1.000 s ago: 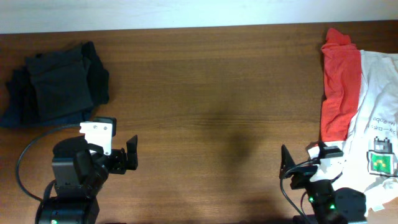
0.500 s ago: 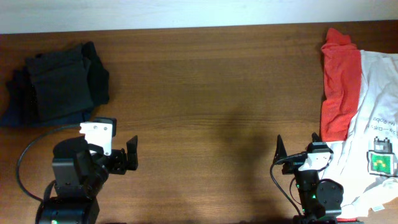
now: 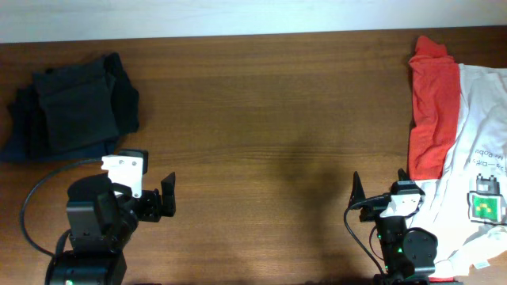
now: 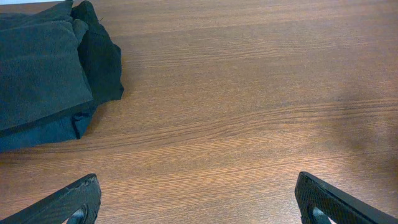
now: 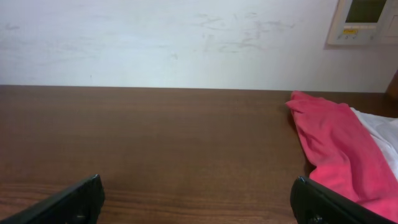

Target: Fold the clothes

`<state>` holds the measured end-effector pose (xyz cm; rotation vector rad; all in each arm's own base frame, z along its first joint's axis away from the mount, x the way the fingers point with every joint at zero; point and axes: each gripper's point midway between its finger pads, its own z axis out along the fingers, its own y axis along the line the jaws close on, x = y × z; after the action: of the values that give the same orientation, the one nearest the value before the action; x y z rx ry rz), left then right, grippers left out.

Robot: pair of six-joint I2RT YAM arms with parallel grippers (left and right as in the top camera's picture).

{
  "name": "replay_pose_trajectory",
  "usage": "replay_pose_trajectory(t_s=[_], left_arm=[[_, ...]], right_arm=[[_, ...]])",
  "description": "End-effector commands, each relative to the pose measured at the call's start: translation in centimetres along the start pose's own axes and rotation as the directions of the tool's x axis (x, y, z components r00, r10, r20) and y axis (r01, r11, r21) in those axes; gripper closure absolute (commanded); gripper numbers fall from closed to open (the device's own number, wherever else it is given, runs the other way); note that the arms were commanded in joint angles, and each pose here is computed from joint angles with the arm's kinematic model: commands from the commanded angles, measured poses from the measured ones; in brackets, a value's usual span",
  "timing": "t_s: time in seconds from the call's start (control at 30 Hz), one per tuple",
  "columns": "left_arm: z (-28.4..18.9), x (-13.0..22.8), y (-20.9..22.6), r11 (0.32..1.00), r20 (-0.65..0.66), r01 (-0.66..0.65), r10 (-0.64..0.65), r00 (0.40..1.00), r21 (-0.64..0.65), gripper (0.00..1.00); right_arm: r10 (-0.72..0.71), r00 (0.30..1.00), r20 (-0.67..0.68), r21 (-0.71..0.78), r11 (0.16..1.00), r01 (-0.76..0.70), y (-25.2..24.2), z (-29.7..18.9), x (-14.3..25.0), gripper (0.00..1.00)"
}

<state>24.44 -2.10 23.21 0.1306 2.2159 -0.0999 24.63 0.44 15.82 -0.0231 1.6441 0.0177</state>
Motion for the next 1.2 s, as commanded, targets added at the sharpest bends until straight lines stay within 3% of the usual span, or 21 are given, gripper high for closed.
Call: replay_pose_trajectory(t_s=[0.0, 0.33, 0.5, 0.63, 0.87, 1.0, 1.17], left_arm=[[0.0, 0.0, 0.0, 1.000, 0.002, 0.009, -0.009, 1.000, -0.005, 0.01], [-0.6, 0.0, 0.0, 1.000, 0.025, 0.006, -0.006, 1.000, -0.006, 0.01], [0.1, 4.0, -0.1, 1.000, 0.075, -0.006, 0.007, 0.997, -0.017, 0.01], [2.7, 6.1, -1.2, 0.998, 0.278, -0.056, 0.051, 0.959, 0.009, 0.01], [3.5, 4.4, -0.9, 0.997, 0.603, -0.066, 0.072, 0.794, -0.032, 0.01], [4.6, 6.0, 0.2, 0.996, 0.535, -0.036, 0.077, 0.842, -0.087, 0.01], [4.6, 6.0, 0.0, 0.996, 0.535, -0.044, 0.079, 0.841, -0.078, 0.01]], right_arm=[[-0.006, 1.000, -0.004, 0.019, 1.000, 0.006, -0.4, 0.0, 0.2, 0.01], [-0.006, 1.000, -0.004, 0.019, 1.000, 0.006, -0.4, 0.0, 0.2, 0.01], [-0.006, 1.000, -0.004, 0.019, 1.000, 0.006, -0.4, 0.0, 0.2, 0.01], [-0.006, 1.000, -0.004, 0.019, 1.000, 0.006, -0.4, 0.0, 0.2, 0.01], [-0.006, 1.000, -0.004, 0.019, 1.000, 0.006, -0.4, 0.0, 0.2, 0.01], [-0.006, 1.000, -0.004, 0.019, 1.000, 0.006, -0.4, 0.0, 0.2, 0.01], [-0.006, 1.000, -0.004, 0.019, 1.000, 0.006, -0.4, 0.0, 0.2, 0.01]])
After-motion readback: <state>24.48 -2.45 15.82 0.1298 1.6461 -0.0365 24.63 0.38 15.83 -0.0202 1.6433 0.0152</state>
